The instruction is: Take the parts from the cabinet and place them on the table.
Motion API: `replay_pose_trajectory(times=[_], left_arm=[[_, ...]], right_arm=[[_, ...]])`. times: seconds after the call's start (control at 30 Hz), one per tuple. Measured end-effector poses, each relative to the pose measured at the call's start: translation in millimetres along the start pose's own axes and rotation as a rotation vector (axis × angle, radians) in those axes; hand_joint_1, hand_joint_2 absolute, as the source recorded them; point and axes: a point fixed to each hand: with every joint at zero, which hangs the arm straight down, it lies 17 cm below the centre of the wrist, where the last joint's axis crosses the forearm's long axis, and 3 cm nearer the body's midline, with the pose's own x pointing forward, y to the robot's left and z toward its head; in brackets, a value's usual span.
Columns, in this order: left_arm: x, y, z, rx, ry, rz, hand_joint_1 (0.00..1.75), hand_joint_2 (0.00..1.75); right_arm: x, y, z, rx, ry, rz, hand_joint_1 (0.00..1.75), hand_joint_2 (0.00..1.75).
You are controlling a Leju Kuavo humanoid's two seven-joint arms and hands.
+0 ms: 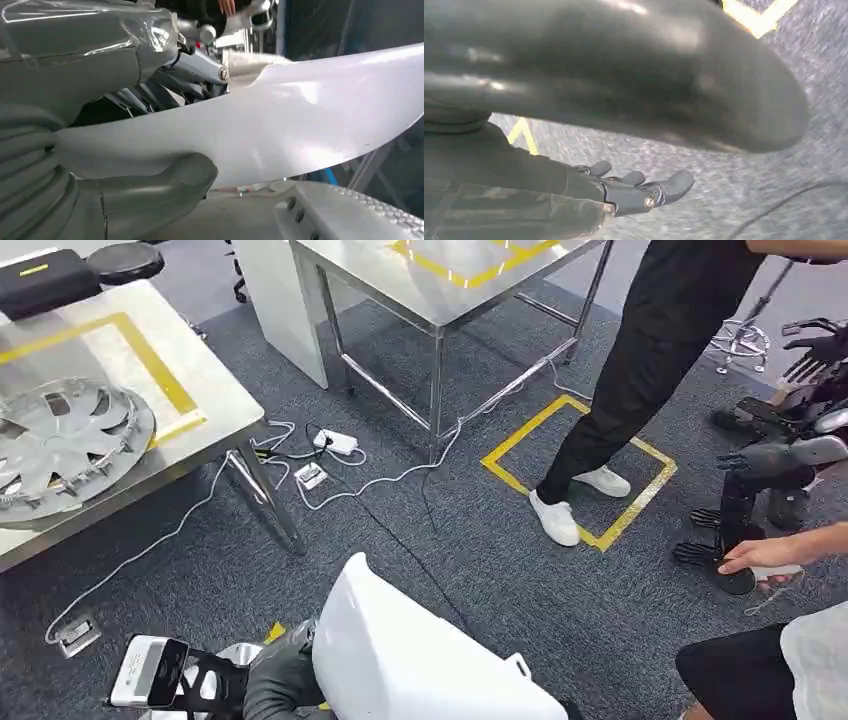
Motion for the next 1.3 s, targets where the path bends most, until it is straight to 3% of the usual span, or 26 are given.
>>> replay_pose_trajectory(times=[1.3], left_arm=[[-0.2,3.3,1.0,0.017,-0.021,0.006,1.75,1.75]], right_arm=[[-1.2,-12.0,-1.2,-0.026,0.005,0.016,0.00,0.00]])
